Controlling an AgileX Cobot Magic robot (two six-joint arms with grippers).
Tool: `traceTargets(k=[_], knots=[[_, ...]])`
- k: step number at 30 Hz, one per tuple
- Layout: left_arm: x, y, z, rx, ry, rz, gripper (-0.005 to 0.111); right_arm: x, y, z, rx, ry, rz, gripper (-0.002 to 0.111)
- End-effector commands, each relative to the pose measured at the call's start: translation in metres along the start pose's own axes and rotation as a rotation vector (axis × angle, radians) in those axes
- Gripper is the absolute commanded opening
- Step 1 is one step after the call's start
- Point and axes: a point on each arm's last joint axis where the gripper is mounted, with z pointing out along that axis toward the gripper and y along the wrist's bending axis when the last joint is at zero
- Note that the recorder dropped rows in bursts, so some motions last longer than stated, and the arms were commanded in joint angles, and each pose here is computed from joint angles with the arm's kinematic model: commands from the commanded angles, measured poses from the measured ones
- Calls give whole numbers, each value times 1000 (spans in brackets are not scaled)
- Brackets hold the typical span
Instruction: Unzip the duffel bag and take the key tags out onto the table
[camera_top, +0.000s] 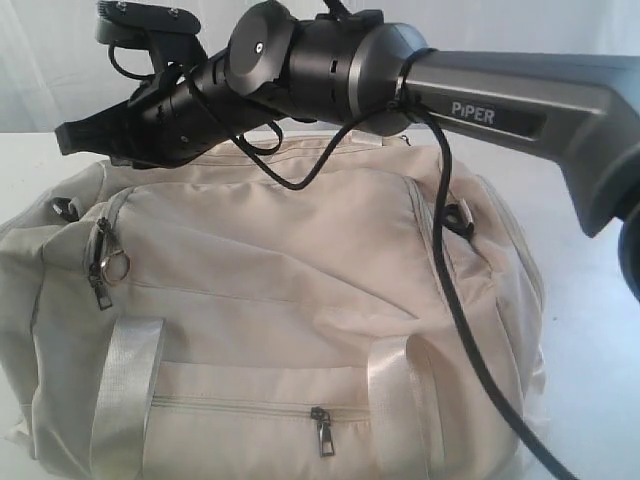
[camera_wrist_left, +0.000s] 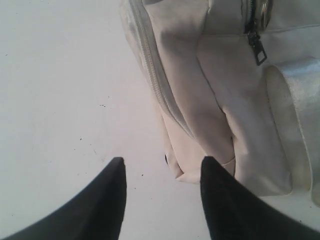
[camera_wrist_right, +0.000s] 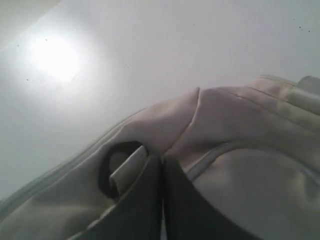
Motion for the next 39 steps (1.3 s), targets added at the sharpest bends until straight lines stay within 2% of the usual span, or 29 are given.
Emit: traceTargets(k=[1,6,10,14,17,27,36,39], knots=[[4,-1,3,7,-4,-4,51,-10,-2,-13,13,21,-98,2],[4,-1,4,8,-4,-4,51,-11,9,-45,-50,181,-179,24],[4,-1,4,8,-6,-4,51,8,22,-56,-156,389,-301,43],[4,-1,4,8,-6,-4,51,26,27,-53,-216,534,-302,61],[4,-1,4,8,-6,-4,51,34,27,-48,-218,554,-295,60],[4,-1,4,8,-6,-4,51,38,28,-17,-143,401,-325,60],[4,-1,4,8,-6,-4,51,49,21,6,-92,388,-359,59],[3,-1,4,9,-9,-4,51,49,20,6,-70,392,-368,47]])
